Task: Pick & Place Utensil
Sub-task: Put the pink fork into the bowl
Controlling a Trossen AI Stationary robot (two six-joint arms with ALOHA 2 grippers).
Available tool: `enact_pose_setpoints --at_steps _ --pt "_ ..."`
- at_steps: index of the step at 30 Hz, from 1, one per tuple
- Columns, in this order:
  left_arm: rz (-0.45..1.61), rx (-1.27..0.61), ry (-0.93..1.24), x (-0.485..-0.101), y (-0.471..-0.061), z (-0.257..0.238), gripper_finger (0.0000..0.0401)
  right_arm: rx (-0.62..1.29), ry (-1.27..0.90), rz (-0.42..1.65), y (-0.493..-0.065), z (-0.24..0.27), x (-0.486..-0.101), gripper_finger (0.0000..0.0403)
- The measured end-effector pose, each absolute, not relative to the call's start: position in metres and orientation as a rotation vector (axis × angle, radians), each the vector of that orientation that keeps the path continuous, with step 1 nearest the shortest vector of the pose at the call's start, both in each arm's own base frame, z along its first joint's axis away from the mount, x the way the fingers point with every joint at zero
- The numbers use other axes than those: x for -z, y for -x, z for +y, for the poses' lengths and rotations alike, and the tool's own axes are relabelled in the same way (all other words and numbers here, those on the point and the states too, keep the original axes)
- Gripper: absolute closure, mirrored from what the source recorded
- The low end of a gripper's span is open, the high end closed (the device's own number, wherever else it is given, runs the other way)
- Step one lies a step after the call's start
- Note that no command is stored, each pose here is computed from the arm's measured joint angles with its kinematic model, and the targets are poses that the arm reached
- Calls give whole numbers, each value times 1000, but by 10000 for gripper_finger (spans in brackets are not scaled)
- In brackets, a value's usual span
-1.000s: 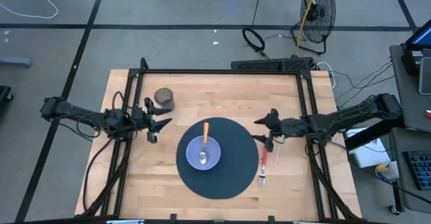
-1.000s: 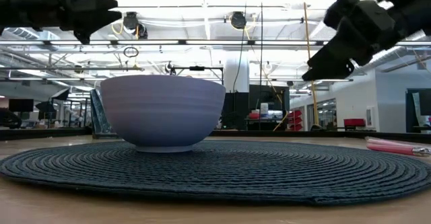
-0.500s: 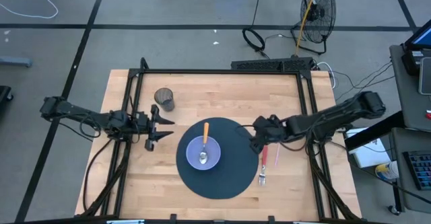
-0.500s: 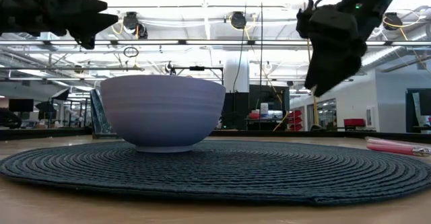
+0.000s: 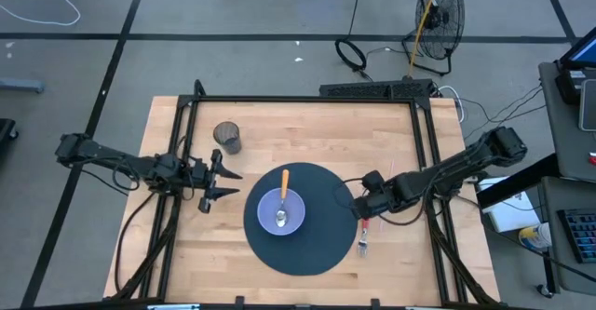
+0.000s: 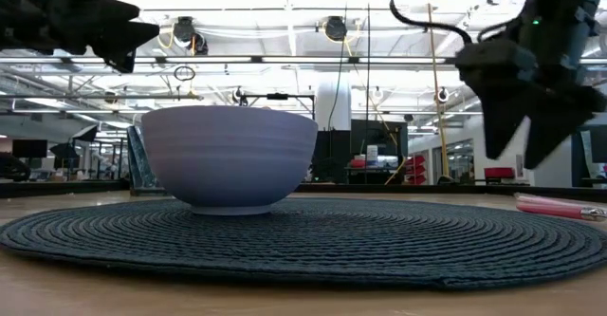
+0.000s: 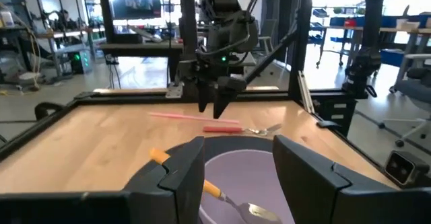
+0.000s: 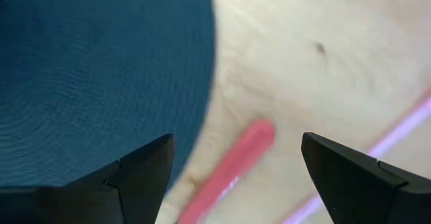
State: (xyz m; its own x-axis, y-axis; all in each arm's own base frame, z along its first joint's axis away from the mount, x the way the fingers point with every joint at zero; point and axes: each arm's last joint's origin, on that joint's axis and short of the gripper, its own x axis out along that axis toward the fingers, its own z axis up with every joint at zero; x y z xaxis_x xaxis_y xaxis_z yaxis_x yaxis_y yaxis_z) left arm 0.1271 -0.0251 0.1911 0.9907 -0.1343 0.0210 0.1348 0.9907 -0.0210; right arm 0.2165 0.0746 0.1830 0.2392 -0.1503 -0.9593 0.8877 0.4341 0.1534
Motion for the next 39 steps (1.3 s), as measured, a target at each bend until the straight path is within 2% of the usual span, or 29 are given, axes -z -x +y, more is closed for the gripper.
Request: enact_pose_setpoints --at_steps 9,16,29,39 --pt "32 136 64 -186 -127 -25 219 892 -877 1221 -222 86 -159 85" --pt "31 136 70 -187 -127 -25 219 903 -860 1236 -225 88 -151 87" --pt "37 134 61 -186 -127 -25 219 896 -841 1236 -226 84 -150 176" --pt "58 133 61 -184 -127 -25 219 885 -851 1204 -229 85 -151 187"
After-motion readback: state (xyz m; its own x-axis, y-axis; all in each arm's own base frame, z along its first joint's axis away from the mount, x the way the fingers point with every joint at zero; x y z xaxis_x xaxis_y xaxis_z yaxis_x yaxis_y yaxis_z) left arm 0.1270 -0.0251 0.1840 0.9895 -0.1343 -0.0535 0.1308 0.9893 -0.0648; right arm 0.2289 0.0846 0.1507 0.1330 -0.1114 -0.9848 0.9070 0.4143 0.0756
